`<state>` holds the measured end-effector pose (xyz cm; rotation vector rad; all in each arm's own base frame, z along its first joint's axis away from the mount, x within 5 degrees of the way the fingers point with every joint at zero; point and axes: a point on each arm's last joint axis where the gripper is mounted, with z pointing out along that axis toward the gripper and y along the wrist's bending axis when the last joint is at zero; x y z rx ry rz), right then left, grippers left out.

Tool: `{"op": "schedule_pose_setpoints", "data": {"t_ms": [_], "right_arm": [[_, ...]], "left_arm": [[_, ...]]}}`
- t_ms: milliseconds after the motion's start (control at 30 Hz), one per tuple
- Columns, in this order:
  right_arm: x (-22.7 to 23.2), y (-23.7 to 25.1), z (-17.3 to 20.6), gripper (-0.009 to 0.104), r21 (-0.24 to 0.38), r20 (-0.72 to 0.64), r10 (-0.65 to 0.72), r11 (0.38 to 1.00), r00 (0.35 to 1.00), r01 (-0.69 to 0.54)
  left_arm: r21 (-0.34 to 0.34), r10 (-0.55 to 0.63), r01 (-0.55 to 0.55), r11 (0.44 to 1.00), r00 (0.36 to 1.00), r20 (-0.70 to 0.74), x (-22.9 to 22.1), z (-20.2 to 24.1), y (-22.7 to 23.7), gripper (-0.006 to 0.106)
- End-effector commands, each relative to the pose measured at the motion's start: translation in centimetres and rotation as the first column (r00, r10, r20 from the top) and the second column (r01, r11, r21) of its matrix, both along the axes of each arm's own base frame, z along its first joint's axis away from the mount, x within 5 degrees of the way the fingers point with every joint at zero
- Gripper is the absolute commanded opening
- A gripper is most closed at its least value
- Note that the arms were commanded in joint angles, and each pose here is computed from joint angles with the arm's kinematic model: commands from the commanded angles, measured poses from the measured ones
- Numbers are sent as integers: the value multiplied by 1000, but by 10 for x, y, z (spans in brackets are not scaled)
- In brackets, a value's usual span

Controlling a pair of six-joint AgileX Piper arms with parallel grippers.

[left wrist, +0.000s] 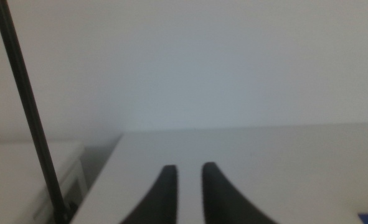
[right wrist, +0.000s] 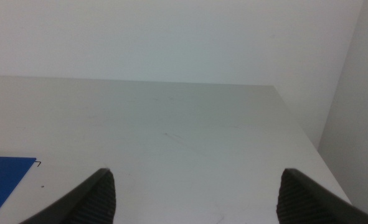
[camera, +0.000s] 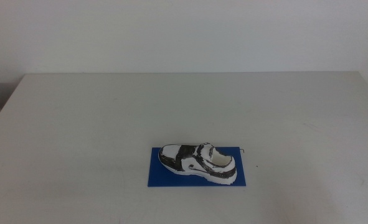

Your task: Use one arm to grab the shoe from the table and place it on the mat.

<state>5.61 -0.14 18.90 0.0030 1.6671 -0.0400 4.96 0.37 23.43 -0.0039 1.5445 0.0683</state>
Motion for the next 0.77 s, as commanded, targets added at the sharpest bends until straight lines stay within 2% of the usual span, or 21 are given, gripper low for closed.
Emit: {"op": "schedule_pose_setpoints", "data": {"t_ms": [0, 100, 200, 267, 333, 400, 733], "right_arm": [[-2, -1, 12, 66, -24, 108, -6, 1000, 994, 9], [-2, -1, 12, 66, -24, 108, -6, 1000, 994, 9], [-2, -1, 12, 66, -24, 108, -6, 1000, 994, 9], [-2, -1, 12, 66, -24, 108, -6, 1000, 994, 9], [-2, -1, 12, 66, -24, 108, -6, 1000, 994, 9], [-2, -1, 12, 66, -24, 108, -6, 1000, 994, 9], [-2, -1, 12, 66, -24, 108, -6, 1000, 994, 9]], "left_arm": [[-57, -16, 20, 998, 997, 80, -1, 3, -1, 28], [-60, -17, 20, 998, 998, 56, 0, -11, -1, 54], [-72, -18, 19, 997, 1000, 20, 3, -24, -1, 74], [-114, -20, 21, 993, 1000, 8, 4, -31, -2, 80], [-175, -22, 20, 984, 1000, -6, 5, -37, -2, 82], [-196, -16, 9, 980, 999, -35, 5, -40, -1, 82], [-197, -13, 2, 980, 998, -53, 5, -41, -1, 82]]}}
